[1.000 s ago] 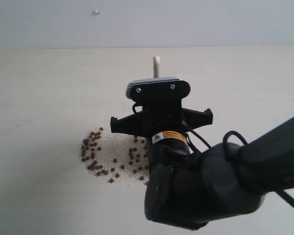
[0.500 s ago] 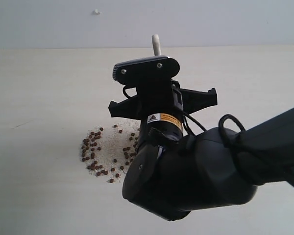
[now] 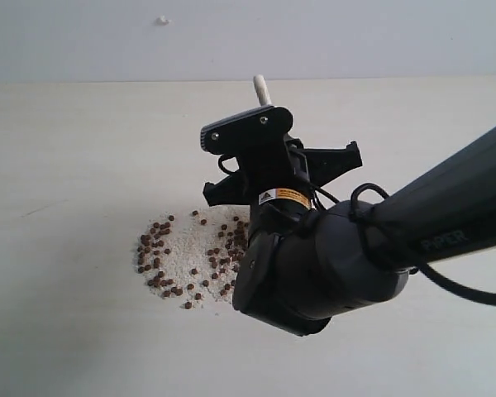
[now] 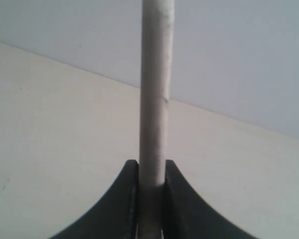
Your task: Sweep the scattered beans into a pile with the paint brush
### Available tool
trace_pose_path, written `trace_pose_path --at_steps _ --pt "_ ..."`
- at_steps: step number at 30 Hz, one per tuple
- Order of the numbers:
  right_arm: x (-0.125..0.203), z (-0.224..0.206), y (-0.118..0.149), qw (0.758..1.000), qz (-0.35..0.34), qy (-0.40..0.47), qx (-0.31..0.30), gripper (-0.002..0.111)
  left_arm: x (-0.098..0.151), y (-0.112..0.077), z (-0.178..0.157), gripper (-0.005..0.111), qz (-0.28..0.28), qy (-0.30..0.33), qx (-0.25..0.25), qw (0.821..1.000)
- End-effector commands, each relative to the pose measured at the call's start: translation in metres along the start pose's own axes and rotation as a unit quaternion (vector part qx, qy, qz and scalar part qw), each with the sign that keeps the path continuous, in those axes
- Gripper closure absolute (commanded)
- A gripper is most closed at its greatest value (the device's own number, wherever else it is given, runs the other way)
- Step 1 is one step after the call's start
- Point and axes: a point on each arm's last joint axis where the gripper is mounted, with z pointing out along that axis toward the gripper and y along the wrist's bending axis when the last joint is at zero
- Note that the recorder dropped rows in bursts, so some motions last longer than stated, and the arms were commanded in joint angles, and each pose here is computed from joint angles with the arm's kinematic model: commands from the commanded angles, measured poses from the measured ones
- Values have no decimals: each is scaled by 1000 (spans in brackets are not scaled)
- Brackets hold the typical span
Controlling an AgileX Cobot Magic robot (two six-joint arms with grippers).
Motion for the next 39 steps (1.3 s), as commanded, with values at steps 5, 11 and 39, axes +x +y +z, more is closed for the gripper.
trace_pose_path --at_steps 5,11,39 --pt "-8 0 15 995 23 -43 -85 108 1 0 0 107 2 -1 1 1000" --pt "-12 -4 27 987 0 -53 -153 108 1 0 0 107 2 -1 1 1000" --pt "17 -84 32 991 45 127 -4 108 1 0 0 107 2 0 2 1000"
